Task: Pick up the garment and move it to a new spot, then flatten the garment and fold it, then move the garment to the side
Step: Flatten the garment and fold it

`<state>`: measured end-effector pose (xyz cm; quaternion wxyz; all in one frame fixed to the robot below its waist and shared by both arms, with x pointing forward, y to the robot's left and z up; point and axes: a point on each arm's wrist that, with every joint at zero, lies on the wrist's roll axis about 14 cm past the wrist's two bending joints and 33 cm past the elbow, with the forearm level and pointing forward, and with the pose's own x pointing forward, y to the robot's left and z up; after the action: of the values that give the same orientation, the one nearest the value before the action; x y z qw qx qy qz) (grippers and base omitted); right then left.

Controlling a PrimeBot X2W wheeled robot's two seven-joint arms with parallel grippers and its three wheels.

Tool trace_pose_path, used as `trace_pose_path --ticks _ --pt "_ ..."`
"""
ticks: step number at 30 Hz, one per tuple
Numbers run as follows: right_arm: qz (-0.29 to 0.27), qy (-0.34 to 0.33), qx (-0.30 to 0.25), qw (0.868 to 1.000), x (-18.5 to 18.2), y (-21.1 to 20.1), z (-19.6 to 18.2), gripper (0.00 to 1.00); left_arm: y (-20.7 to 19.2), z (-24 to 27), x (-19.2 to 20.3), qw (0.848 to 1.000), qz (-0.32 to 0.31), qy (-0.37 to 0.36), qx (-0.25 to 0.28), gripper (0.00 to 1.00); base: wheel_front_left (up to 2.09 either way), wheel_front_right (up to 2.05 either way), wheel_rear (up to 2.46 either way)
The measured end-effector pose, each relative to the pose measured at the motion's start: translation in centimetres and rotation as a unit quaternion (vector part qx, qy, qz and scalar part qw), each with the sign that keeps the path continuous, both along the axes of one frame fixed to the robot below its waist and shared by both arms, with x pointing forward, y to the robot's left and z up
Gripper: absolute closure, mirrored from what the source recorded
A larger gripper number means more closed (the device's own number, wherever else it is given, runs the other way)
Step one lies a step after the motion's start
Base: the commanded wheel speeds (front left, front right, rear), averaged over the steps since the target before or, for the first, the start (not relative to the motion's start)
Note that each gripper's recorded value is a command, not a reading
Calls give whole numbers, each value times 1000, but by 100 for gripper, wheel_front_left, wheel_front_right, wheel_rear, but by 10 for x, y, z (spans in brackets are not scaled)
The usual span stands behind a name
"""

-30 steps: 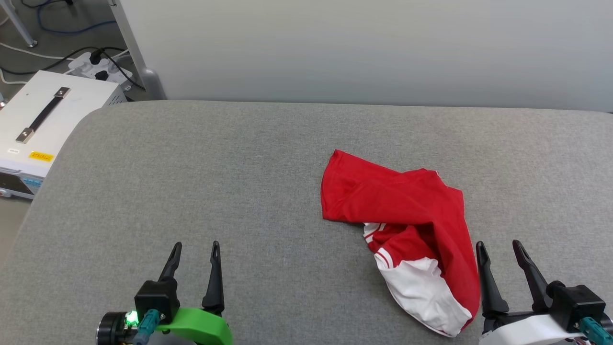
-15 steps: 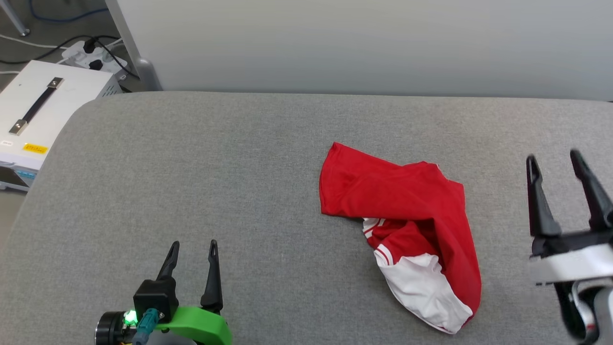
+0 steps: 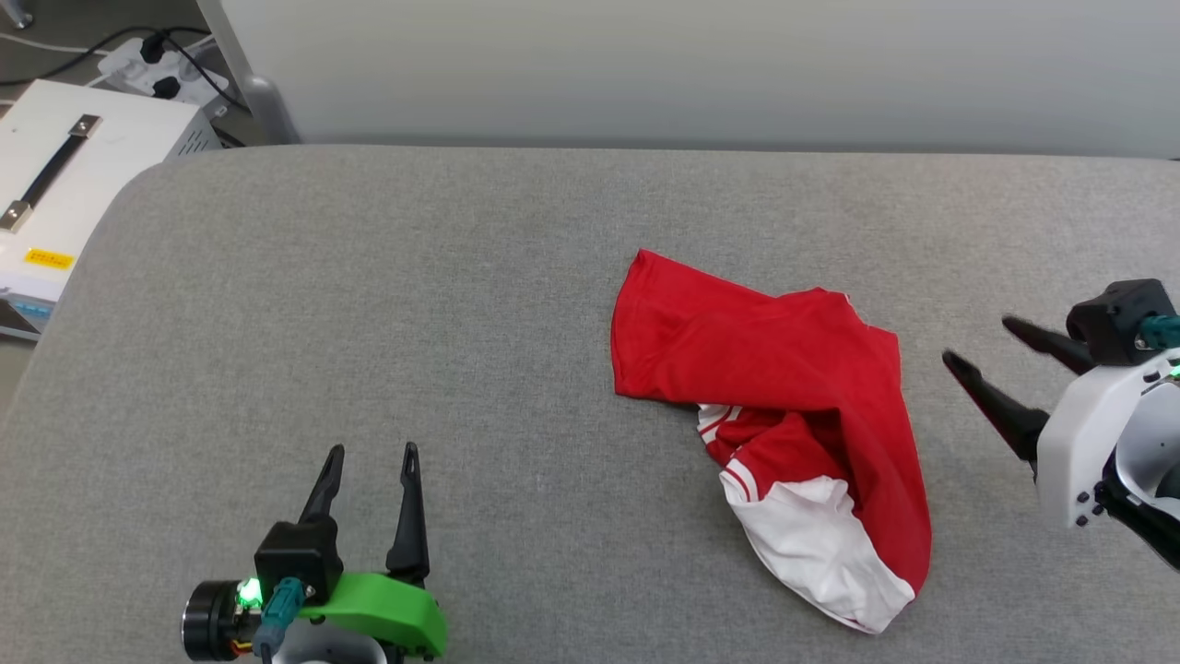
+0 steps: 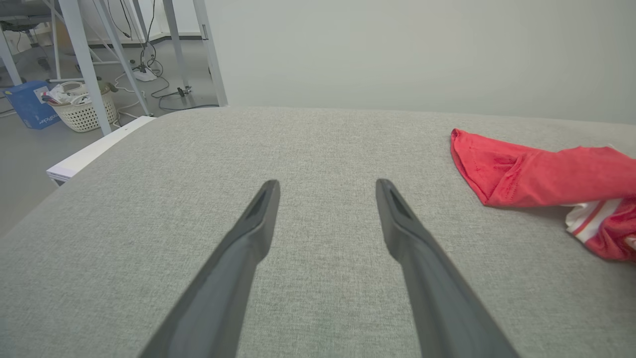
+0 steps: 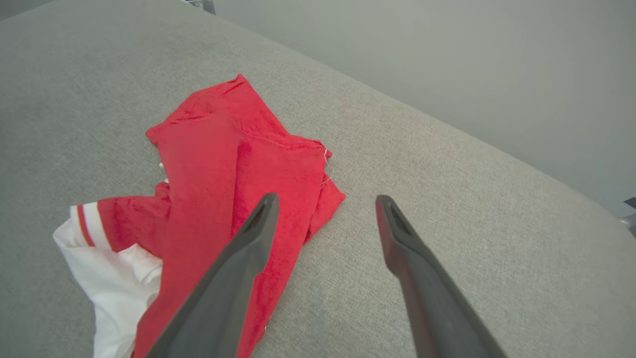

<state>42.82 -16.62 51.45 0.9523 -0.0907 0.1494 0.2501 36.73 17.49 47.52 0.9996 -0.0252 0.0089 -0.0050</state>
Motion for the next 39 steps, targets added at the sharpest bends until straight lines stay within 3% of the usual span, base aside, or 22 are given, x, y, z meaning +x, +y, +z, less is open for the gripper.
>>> trace_pose_path --ticks 3,5,8,19,24,25,26,27,33,39 --pt "5 111 -24 994 -11 -4 -33 0 0 1 6 1000 0 -2 0 0 0 0 0" --pt "12 180 -50 982 -21 -8 -55 0 -1 0 9 1000 -1 -1 0 0 0 0 0" --pt "19 235 -58 970 -28 -5 -74 0 -1 -1 14 1000 -1 -1 1 0 0 0 0" --pt "34 339 -77 937 -45 10 -157 0 6 -16 24 1000 13 21 3 0 0 0 0" --pt "35 336 -56 940 -44 15 -165 0 10 -22 25 999 22 29 4 0 0 0 0" --pt "37 330 -51 942 -44 17 -163 56 10 -22 25 999 21 29 4 0 0 0 0" --pt "37 320 -46 945 -42 18 -161 96 9 -21 25 999 21 28 4 0 0 0 0" --pt "37 310 -36 949 -41 20 -158 100 9 -21 25 999 21 28 3 0 0 0 0" --pt "43 210 14 977 -27 32 -118 100 3 -7 25 1000 12 8 1 0 0 0 0" --pt "47 74 54 995 -1 30 -41 100 -3 3 19 1000 4 -7 -2 0 0 0 0"
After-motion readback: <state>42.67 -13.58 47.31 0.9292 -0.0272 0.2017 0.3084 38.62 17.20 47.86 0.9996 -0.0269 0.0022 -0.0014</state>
